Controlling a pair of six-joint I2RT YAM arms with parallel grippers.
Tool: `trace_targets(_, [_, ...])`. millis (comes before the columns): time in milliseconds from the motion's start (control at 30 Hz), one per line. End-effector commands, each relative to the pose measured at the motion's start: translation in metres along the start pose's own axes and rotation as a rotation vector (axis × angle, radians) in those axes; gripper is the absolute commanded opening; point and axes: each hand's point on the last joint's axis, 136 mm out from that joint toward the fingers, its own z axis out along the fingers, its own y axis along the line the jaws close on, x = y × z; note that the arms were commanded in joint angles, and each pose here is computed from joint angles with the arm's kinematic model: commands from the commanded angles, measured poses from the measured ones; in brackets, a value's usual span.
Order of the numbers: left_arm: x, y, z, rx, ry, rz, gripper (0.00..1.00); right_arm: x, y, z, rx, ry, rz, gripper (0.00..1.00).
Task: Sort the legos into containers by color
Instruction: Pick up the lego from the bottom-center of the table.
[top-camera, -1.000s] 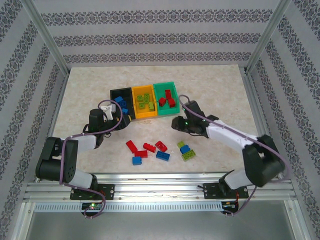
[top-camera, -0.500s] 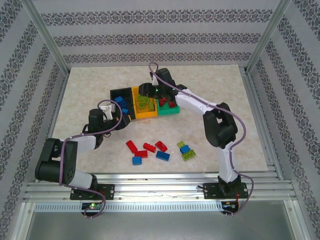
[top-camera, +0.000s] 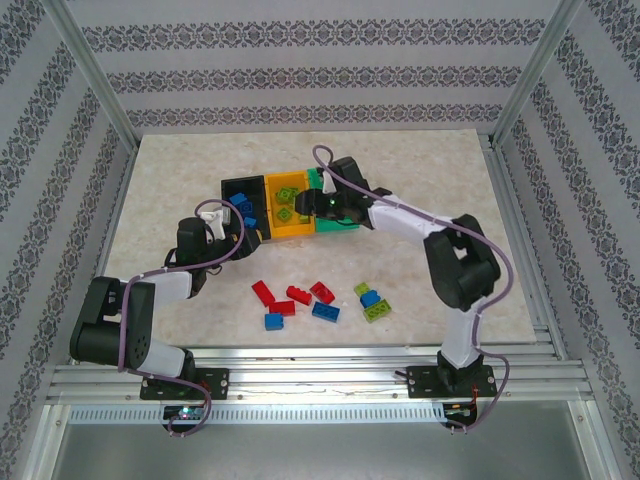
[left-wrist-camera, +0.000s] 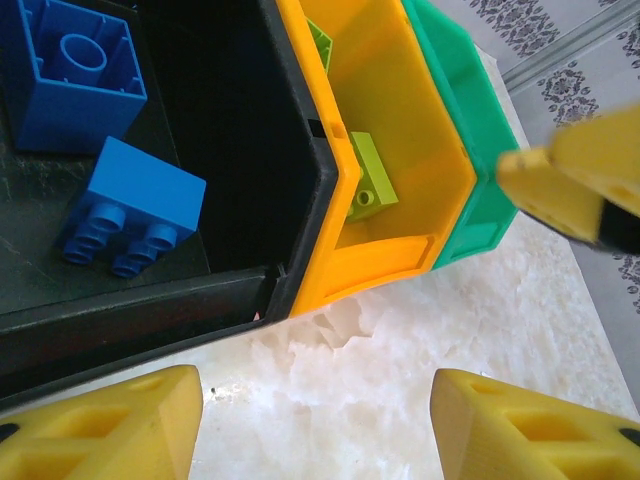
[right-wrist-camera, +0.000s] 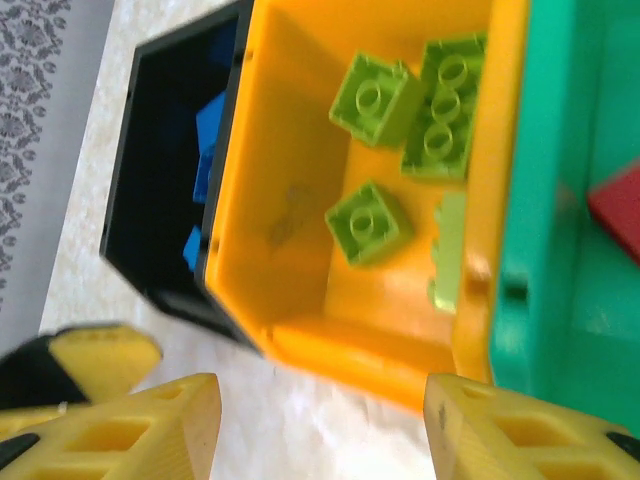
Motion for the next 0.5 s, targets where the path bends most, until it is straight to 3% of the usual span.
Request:
trace_targets(0, [-0.002, 0.003, -0.001, 0.005, -0.012, 0.002, 0.62, 0.023, -0.002, -0.026, 0.018, 0.028, -0.048, 0.56])
trace_targets(367, [-0.003, 0.003, -0.002, 0.007, -0.018, 0.001, 0.62, 0.127, -0.081, -0.089, 0.364, 0.303, -0.123, 0.55])
trace_targets(467, [-0.002, 0.004, -0.001, 0.007, -0.014, -0.001, 0.62, 0.152, -0.086, -0.098, 0.381, 0.391, -0.153, 0.57])
